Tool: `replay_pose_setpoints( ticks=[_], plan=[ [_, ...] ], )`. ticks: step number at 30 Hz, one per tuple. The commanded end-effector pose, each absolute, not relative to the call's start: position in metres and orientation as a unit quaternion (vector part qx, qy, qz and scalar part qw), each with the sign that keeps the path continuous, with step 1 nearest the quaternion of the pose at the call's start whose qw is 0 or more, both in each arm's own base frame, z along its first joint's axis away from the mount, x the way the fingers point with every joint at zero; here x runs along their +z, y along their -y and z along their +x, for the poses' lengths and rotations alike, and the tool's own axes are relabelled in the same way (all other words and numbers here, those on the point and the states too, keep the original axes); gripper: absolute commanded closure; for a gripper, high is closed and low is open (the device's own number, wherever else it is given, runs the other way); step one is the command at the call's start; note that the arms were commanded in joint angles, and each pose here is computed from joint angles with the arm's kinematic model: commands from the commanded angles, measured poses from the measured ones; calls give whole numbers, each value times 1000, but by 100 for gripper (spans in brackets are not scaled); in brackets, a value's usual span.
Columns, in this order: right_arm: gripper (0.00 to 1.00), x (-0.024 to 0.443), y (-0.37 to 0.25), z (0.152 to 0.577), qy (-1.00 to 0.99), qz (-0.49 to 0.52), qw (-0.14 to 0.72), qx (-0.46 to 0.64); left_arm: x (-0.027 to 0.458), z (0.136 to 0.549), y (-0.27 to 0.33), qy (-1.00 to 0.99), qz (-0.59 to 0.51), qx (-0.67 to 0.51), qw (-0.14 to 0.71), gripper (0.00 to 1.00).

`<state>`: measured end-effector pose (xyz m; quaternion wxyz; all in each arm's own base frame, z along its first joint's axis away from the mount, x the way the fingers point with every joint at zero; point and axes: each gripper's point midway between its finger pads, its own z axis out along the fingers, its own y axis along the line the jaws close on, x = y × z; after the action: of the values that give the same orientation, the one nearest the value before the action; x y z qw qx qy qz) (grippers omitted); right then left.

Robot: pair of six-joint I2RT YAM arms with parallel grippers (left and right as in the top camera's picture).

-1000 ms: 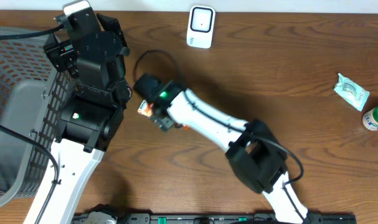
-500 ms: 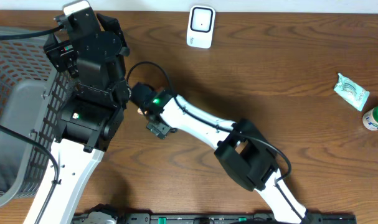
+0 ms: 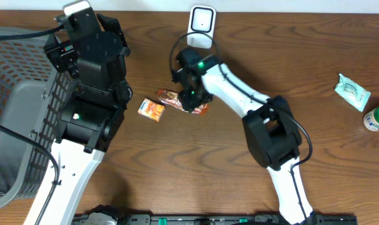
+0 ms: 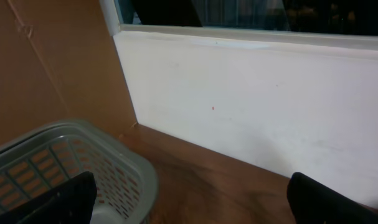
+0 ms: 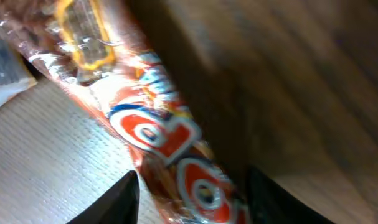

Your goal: Scan the item barcode

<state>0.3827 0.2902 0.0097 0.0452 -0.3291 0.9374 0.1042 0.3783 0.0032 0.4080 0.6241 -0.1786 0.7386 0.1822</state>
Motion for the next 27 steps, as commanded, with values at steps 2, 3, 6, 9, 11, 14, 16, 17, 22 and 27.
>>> replay_pose_setpoints(
  ticks=[2, 3, 6, 9, 11, 14, 16, 17, 22, 27],
  plan=[
    [47, 27, -299, 385, -932, -329, 56, 143, 399, 383, -2, -744, -180, 185, 617, 2],
    [45, 27, -300, 385, -931, -330, 57, 144, 399, 383, -2, -744, -179, 185, 617, 2],
    [38, 33, -305, 385, -930, -335, 62, 140, 397, 385, -2, -745, -178, 186, 615, 2],
    [34, 53, -302, 393, -929, -345, 97, 92, 397, 385, -2, -746, -178, 187, 614, 2],
    [32, 63, -299, 397, -924, -359, 122, 48, 397, 385, -2, -746, -178, 187, 614, 2],
    [30, 70, -297, 399, -907, -390, 152, -40, 397, 385, -2, -746, -178, 187, 614, 2],
    [28, 69, -304, 393, -890, -420, 160, -81, 396, 385, -2, -747, -178, 188, 613, 2],
    [27, 66, -314, 383, -875, -448, 160, -93, 396, 385, -2, -747, -178, 188, 613, 2],
    [28, 55, -331, 374, -865, -461, 174, -89, 396, 385, -2, -746, -178, 188, 613, 2],
    [28, 44, -329, 379, -867, -457, 178, -92, 396, 385, -2, -746, -178, 188, 613, 2]
  ],
)
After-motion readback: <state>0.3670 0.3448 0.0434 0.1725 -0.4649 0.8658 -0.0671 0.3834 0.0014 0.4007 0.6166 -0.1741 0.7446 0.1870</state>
